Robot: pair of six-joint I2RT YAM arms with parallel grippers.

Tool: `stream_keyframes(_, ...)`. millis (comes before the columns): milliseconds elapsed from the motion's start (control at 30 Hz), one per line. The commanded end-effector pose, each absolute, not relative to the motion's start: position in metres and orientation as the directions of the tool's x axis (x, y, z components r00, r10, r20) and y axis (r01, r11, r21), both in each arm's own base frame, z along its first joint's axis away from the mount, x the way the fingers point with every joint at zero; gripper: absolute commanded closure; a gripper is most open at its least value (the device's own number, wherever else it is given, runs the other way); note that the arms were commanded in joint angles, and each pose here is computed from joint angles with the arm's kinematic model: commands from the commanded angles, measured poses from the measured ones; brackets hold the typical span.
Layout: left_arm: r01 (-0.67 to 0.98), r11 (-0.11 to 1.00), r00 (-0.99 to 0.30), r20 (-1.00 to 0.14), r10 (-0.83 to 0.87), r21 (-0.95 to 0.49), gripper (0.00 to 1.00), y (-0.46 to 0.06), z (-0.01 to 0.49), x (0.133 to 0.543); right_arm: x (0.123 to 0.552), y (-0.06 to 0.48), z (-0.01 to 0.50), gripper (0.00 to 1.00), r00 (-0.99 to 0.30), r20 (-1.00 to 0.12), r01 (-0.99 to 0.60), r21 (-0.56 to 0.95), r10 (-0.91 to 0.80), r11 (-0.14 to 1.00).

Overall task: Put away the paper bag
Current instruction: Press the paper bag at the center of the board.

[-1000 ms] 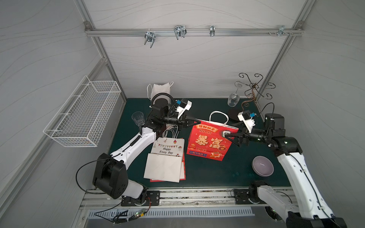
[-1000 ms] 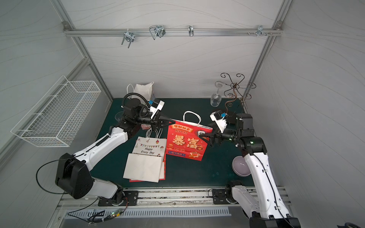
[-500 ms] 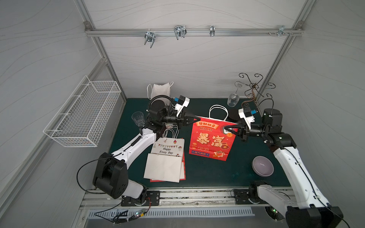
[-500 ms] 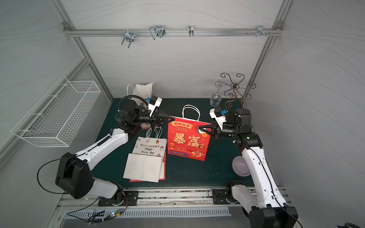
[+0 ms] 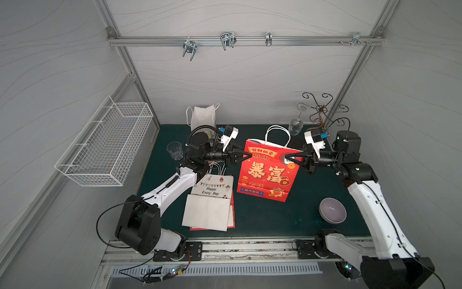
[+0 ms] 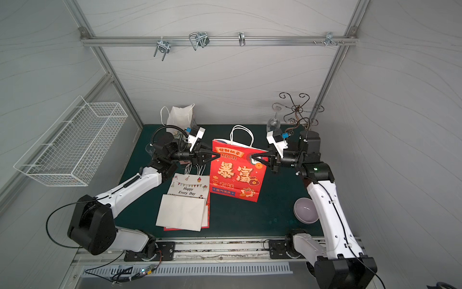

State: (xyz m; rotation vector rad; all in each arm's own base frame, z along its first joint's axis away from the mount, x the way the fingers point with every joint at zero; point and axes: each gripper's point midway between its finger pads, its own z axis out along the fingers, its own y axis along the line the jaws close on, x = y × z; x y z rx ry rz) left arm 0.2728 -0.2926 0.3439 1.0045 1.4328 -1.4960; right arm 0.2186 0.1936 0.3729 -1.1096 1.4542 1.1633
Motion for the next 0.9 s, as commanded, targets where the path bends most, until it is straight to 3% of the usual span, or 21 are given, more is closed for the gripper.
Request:
stream_keyframes(0, 0.972, -0.029, -0.234, -0.97, -0.071, -0.232, 1.0, -0.288, 0.37, 0.265, 0.216, 0.195, 0.378, 1.0, -0.186, -0.979, -0.978, 0.176, -0.083, 0.114)
stream_keyframes(167, 0.977, 0.005, -0.211, -0.976, -0.057, -0.211, 1.0, -0.286, 0.366, 0.265, 0.217, 0.196, 0.381, 1.0, -0.204, -0.975, -0.974, 0.195, -0.081, 0.114)
stream_keyframes(267, 0.975, 0.009, -0.223, -0.974, -0.036, -0.224, 0.67, -0.286, 0.359, 0.262, 0.217, 0.196, 0.384, 1.0, -0.209, -0.975, -0.973, 0.199, -0.08, 0.113)
stream_keyframes(367, 0.971, -0.003, -0.238, -0.971, 0.018, -0.238, 0.57, -0.29, 0.34, 0.252, 0.218, 0.196, 0.387, 1.0, -0.208, -0.975, -0.973, 0.199, -0.076, 0.112)
stream_keyframes(433, 0.97, -0.015, -0.242, -0.969, 0.049, -0.243, 0.64, -0.291, 0.33, 0.245, 0.219, 0.196, 0.387, 1.0, -0.212, -0.974, -0.973, 0.203, -0.077, 0.114)
stream_keyframes(567, 0.97, -0.026, -0.241, -0.969, 0.053, -0.243, 1.0, -0.292, 0.328, 0.24, 0.223, 0.197, 0.384, 1.0, -0.226, -0.971, -0.969, 0.216, -0.079, 0.118)
stream_keyframes(767, 0.972, -0.014, -0.234, -0.971, 0.055, -0.235, 1.0, -0.29, 0.325, 0.238, 0.224, 0.197, 0.386, 1.0, -0.232, -0.97, -0.968, 0.222, -0.075, 0.115)
stream_keyframes(800, 0.97, -0.011, -0.241, -0.969, 0.059, -0.242, 0.95, -0.29, 0.323, 0.238, 0.223, 0.197, 0.387, 1.0, -0.23, -0.97, -0.969, 0.222, -0.073, 0.111)
stream_keyframes(867, 0.965, -0.003, -0.26, -0.963, 0.066, -0.261, 0.62, -0.29, 0.317, 0.239, 0.222, 0.197, 0.391, 1.0, -0.223, -0.972, -0.971, 0.216, -0.069, 0.105)
